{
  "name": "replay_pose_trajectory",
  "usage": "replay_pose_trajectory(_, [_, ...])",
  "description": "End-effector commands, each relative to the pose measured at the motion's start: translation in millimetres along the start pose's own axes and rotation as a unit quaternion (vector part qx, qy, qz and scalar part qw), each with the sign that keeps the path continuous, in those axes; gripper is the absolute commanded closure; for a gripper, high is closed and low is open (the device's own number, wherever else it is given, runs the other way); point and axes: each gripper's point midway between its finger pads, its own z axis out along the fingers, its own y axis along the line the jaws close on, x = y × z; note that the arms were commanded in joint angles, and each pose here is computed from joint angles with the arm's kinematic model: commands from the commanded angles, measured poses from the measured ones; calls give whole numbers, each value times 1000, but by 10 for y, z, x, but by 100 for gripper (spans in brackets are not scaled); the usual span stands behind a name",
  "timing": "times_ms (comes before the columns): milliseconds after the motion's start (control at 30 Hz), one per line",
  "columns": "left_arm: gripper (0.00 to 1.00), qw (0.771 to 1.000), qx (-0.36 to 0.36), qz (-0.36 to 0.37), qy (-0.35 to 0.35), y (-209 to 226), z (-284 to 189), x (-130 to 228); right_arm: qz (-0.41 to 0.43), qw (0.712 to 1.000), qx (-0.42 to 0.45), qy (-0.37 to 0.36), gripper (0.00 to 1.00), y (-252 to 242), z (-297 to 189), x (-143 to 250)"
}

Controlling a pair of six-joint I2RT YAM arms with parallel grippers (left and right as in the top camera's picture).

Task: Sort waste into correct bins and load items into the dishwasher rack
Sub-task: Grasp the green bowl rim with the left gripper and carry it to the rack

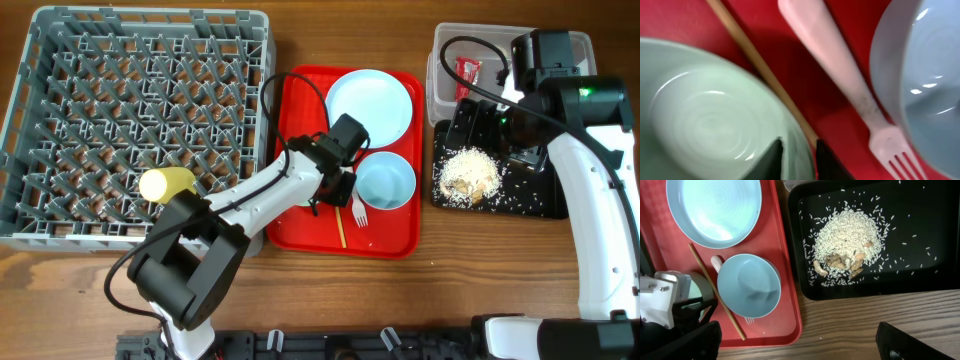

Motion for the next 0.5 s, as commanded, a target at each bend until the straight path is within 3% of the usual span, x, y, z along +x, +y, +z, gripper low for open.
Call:
replay_pose_trajectory(0, [94,1000,-9,2,7,26,65,58,-5,1000,3,-22,0,-15,-123,-46])
replay_pose_trajectory(167, [96,1000,-6,2,-1,-11,-69,-59,-5,1000,4,-20,0,-20,-124,-34])
replay_pose_trajectory(300, [96,999,3,2,-33,-80,-688,-362,-5,1000,4,-20,0,-20,-123,-35])
replay_pose_trajectory(467, [96,989,20,-23,-148,163,-1609,-824,-5,1000,4,-20,0,-20,-124,-35])
